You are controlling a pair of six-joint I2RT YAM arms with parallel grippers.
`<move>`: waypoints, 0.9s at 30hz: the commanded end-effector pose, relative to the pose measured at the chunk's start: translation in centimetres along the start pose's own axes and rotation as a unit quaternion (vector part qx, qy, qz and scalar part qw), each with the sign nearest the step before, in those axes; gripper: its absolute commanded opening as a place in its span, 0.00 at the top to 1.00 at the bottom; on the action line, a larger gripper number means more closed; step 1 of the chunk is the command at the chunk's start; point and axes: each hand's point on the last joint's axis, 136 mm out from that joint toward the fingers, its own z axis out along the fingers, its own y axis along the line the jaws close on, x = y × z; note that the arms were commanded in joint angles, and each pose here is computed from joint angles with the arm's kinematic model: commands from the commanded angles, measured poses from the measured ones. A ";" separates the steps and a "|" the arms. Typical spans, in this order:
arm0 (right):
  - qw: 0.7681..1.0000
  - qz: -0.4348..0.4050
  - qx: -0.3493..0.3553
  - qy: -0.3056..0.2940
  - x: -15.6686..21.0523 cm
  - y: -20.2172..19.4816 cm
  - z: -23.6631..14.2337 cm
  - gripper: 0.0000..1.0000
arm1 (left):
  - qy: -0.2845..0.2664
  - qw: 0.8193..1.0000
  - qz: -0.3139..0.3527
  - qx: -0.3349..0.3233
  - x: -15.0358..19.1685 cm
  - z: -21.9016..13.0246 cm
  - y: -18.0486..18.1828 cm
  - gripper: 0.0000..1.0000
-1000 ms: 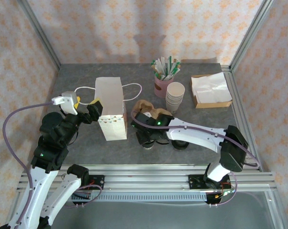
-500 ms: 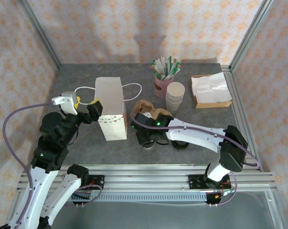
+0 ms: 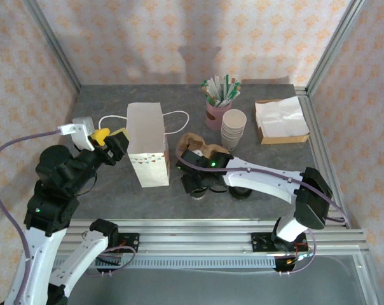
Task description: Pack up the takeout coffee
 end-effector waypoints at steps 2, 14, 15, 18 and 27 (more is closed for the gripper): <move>0.998 -0.031 0.012 0.055 3.1 -1.4 0.0 0.27 | 0.130 0.985 -0.102 0.055 4.9 -0.6 -2.0 0.35; 0.998 -0.042 -0.006 0.046 3.4 -2.6 -1.3 0.20 | 0.314 0.939 -0.097 0.098 16.0 -0.9 -3.9 0.38; 0.998 -0.041 -0.009 0.044 3.3 -2.5 -1.4 0.19 | 0.318 0.939 -0.092 0.095 16.6 -0.9 -3.9 0.38; 0.999 -0.038 -0.016 0.035 2.9 -2.3 -1.7 0.18 | 0.327 0.938 -0.082 0.080 18.1 -0.3 -3.6 0.38; 0.999 -0.026 -0.029 0.017 1.8 -1.7 -2.7 0.17 | 0.296 0.947 -0.112 0.059 19.2 0.9 -2.9 0.43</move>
